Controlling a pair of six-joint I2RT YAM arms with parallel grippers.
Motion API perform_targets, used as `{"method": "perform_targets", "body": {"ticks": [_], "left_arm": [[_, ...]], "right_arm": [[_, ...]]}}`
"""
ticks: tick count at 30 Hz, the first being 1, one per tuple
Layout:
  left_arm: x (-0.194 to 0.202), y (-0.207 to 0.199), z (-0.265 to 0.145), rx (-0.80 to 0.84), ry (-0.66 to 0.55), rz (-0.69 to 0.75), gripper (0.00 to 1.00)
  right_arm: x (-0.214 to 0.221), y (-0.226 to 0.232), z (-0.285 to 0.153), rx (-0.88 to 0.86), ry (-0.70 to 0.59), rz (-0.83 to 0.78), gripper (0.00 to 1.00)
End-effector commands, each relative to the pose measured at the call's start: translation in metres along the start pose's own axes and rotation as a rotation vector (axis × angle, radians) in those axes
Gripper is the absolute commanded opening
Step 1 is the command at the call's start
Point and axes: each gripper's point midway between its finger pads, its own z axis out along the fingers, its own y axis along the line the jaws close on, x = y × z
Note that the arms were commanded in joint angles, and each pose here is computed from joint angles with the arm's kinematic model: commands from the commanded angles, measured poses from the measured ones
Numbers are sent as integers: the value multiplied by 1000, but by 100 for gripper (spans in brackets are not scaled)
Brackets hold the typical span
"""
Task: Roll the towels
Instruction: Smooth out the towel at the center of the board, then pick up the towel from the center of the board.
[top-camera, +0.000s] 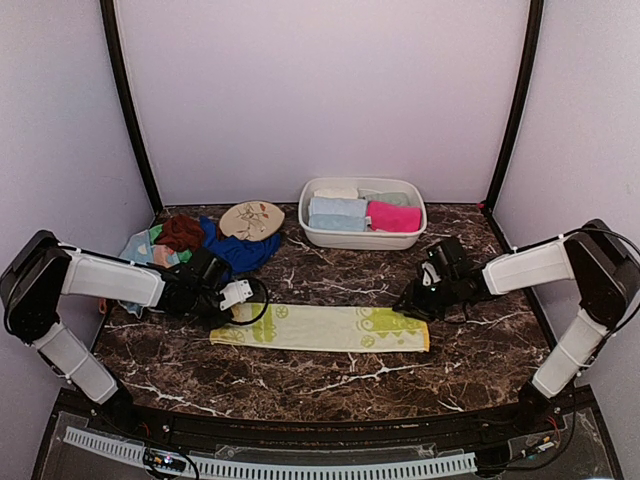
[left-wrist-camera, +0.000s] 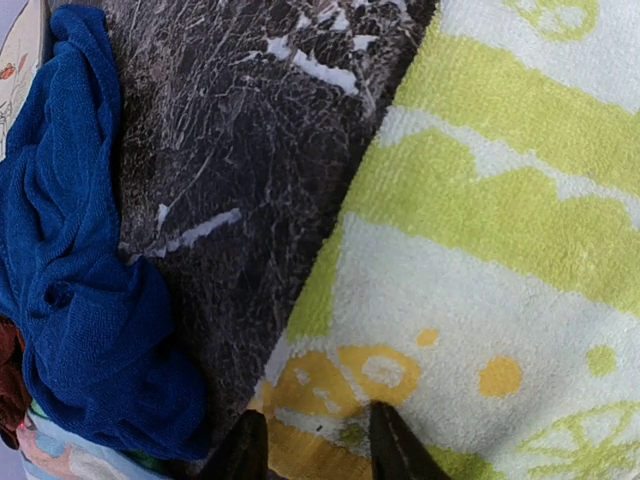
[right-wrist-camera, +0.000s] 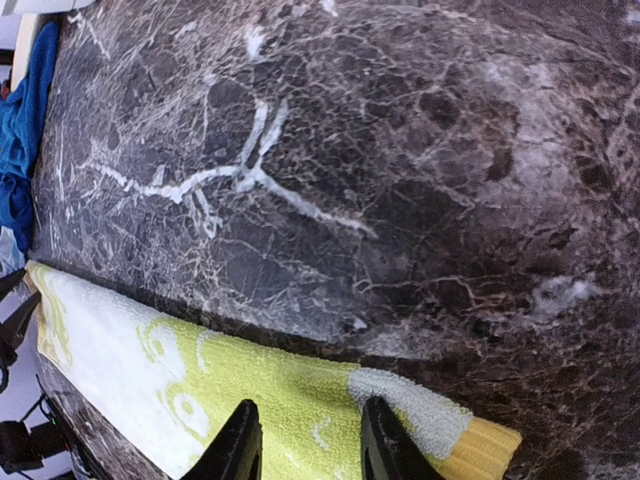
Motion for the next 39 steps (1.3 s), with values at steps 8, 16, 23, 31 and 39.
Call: {"method": "perform_targets", "body": {"ticks": [8, 16, 23, 31, 39], "left_arm": [[-14, -6, -61, 132, -98, 45, 62], [31, -52, -45, 242, -31, 123, 57], [49, -59, -29, 231, 21, 142, 50], [52, -69, -30, 275, 20, 135, 48], [56, -74, -31, 293, 23, 136, 47]], "right_arm": [[-18, -9, -55, 142, -97, -97, 67], [21, -48, -44, 209, -9, -69, 69], [44, -43, -33, 117, 47, -41, 66], [54, -24, -18, 88, 84, -62, 57], [41, -17, -19, 110, 41, -52, 9]]}}
